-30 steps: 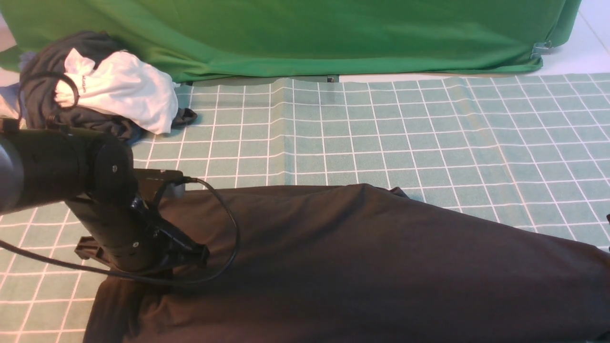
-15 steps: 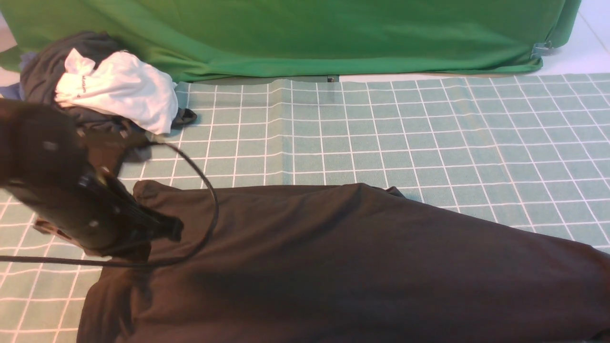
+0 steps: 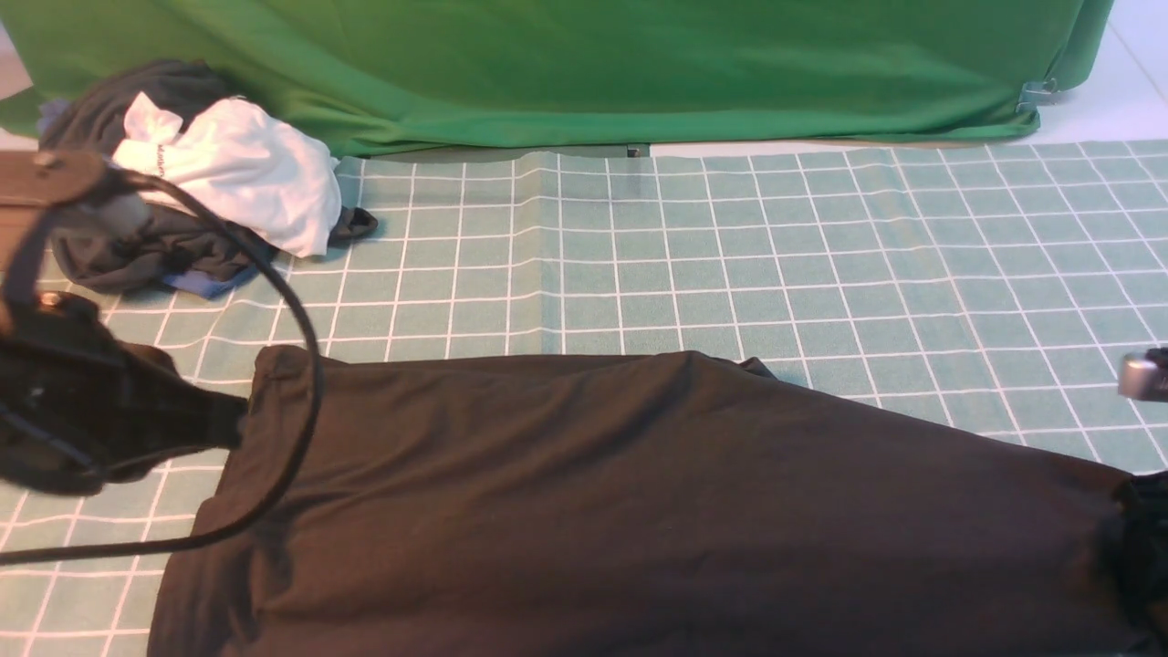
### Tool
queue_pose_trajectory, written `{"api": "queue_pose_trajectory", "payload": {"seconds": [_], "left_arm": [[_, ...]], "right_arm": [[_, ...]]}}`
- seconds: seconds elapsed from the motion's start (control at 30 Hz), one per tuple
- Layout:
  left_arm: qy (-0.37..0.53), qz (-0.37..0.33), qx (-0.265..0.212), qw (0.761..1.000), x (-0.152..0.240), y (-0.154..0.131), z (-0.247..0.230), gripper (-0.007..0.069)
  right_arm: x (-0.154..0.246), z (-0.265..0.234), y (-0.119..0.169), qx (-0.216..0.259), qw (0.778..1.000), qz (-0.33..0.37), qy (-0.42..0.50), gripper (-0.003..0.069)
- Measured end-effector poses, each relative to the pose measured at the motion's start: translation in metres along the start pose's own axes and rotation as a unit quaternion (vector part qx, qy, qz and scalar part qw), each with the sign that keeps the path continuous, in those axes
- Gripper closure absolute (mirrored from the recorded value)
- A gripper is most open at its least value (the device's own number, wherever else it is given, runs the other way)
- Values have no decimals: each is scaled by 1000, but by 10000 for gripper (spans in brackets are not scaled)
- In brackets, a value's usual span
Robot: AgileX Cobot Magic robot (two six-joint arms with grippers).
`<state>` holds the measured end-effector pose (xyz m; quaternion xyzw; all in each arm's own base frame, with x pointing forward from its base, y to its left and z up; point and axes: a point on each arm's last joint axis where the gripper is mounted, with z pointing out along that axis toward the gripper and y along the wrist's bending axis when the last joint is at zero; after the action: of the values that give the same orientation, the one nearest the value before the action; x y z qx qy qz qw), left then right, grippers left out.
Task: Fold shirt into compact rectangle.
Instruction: 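Pull the folded dark garment lengthwise by its ends to straighten it flat on the table, then fold the right end of the dark garment over onto its left end with the right gripper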
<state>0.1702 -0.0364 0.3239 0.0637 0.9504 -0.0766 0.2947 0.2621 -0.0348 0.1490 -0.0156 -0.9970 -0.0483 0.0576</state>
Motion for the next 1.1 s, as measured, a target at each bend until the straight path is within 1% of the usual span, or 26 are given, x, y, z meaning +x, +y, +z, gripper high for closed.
{"api": "queue_pose_trajectory", "payload": {"seconds": [0.03, 0.07, 0.13, 0.2, 0.23, 0.27, 0.3, 0.33, 0.43, 0.6, 0.67, 0.73, 0.77, 0.87, 0.93, 0.97, 1.0, 1.1], "left_arm": [[-6, 2, -1, 1000, 1, 0, -3, 614], [-7, 2, -1, 1000, 1, 0, -4, 614], [-13, 4, -2, 1000, 3, 0, -8, 614], [-11, 4, -2, 1000, 3, 0, -8, 614], [-10, 4, -2, 1000, 3, 0, -8, 614], [-7, 4, -2, 1000, 4, 0, -8, 614], [-7, 4, -2, 1000, 4, 0, -8, 614], [-2, 4, -2, 1000, 5, 0, -8, 614], [8, 6, -2, 1000, 7, 0, -8, 614], [28, 17, -2, 999, 10, 0, -8, 614], [33, 17, -1, 999, 11, 0, -8, 614], [34, 18, -1, 999, 11, 0, -8, 614], [34, 18, -1, 999, 11, 0, -8, 614], [34, 18, -1, 999, 11, 0, -8, 614], [35, 18, -1, 999, 11, 0, -8, 614], [35, 17, 0, 999, 11, 0, -8, 614], [35, 17, 0, 999, 11, 0, -8, 614], [30, 12, 8, 999, 11, -2, -8, 614]], "right_arm": [[-1, 1, 0, -2, 1000, -9, 2, 120], [-1, 1, 0, -3, 1000, -11, 2, 127], [-2, 1, 0, -5, 1000, -29, 2, 280], [-3, 2, 0, -7, 999, -40, 2, 459], [-3, 2, 1, -9, 999, -44, 3, 524], [-3, 2, 1, -10, 999, -48, 4, 578], [-3, 2, 1, -11, 999, -47, 3, 585], [-2, 0, 1, -6, 999, -49, 3, 612], [3, -13, -4, 27, 999, -38, -5, 614], [14, -55, -17, 106, 993, 1, -53, 614], [19, -77, -23, 123, 989, 21, -74, 614], [22, -91, -24, 129, 987, 33, -88, 614], [25, -107, -24, 130, 985, 47, -101, 614], [30, -138, -14, 103, 983, 60, -141, 614], [30, -148, -6, 83, 982, 56, -158, 614], [32, -160, 9, 49, 982, 40, -177, 614], [32, -161, 12, 39, 982, 38, -181, 614], [34, -173, 55, -37, 979, -16, -202, 614]]}}
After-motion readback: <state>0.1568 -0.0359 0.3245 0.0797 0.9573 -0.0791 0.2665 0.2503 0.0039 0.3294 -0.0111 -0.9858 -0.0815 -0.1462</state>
